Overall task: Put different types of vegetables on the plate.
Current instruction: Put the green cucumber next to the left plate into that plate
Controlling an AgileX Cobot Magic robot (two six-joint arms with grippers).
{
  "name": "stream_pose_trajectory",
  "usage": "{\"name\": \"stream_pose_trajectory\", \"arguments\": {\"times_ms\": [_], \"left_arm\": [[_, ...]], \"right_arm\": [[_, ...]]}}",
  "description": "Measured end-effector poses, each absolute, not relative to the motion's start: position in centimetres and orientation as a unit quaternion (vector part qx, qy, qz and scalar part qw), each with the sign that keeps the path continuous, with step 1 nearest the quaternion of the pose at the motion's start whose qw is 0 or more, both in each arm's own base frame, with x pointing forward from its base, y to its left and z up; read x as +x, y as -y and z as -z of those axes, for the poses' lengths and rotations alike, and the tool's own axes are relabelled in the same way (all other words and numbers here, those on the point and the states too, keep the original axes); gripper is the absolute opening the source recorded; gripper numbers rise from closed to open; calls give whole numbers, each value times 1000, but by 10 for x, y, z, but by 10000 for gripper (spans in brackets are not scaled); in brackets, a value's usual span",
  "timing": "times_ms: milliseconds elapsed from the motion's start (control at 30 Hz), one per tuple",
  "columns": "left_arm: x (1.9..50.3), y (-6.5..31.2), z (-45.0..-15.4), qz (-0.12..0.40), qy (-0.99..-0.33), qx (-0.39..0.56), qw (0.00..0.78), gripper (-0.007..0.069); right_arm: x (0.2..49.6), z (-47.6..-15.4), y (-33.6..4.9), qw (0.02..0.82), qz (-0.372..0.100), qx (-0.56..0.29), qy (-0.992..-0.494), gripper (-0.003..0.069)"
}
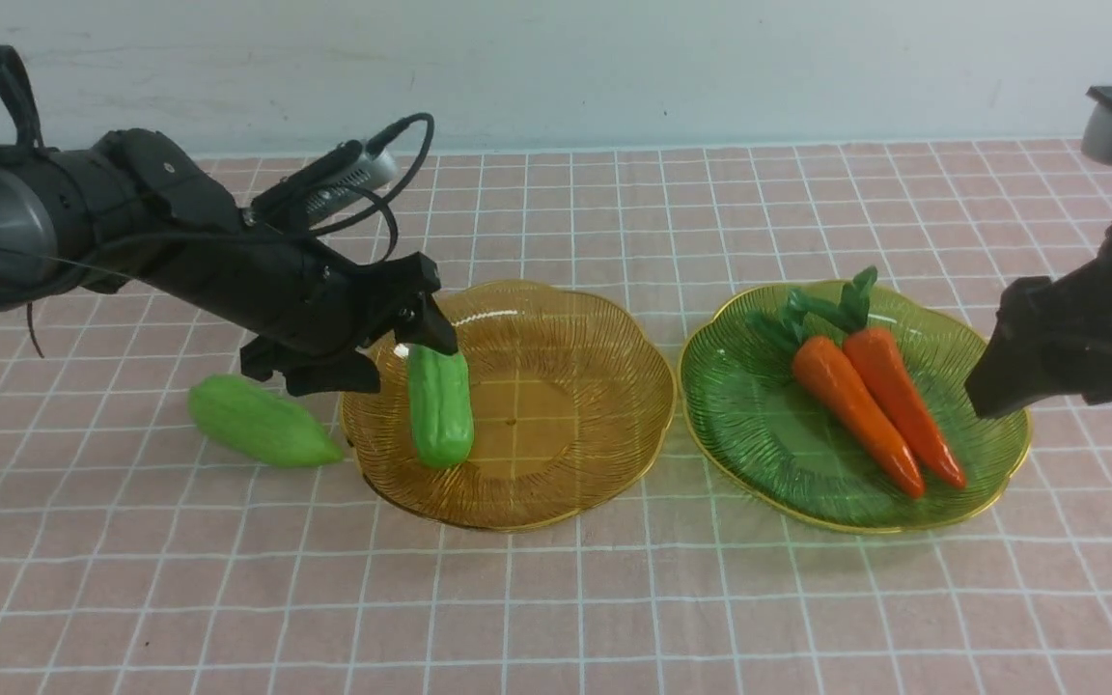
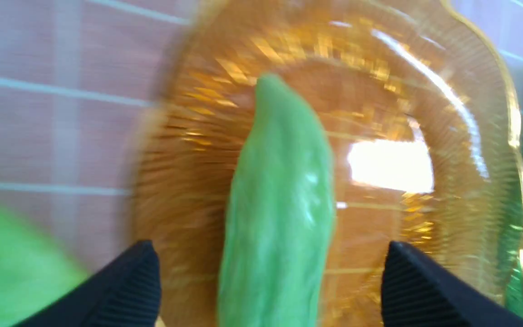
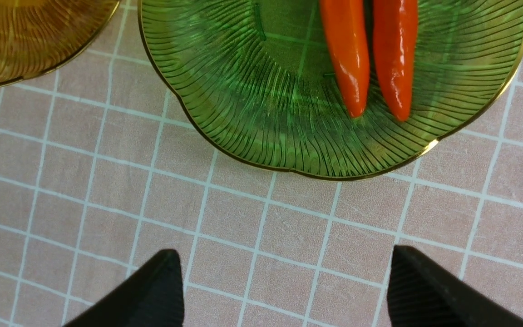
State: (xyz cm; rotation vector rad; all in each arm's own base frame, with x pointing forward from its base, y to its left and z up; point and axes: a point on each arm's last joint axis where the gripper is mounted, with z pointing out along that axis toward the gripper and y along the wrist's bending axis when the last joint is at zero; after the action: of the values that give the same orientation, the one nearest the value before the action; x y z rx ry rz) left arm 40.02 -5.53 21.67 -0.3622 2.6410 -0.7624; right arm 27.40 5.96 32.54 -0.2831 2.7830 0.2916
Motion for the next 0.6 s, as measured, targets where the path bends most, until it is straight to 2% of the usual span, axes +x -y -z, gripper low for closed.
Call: {"name": "stream_pose_trajectory", "arguments": {"times_ms": [167, 267, 400, 600], "left_arm": [[392, 3, -222, 243, -943, -172, 147, 554], [390, -10, -217, 215, -946, -203, 132, 519], [392, -16, -207, 192, -940, -257, 116, 477], [398, -19, -191, 184, -926, -311, 106, 458]], "right_arm": [[274, -325, -60, 164, -102, -99, -976, 547], [274, -325, -60, 164, -103, -99, -976, 547], [274, -326, -60, 164, -106, -99, -976, 547], [274, -326, -61, 164, -109, -98, -976, 547]]}}
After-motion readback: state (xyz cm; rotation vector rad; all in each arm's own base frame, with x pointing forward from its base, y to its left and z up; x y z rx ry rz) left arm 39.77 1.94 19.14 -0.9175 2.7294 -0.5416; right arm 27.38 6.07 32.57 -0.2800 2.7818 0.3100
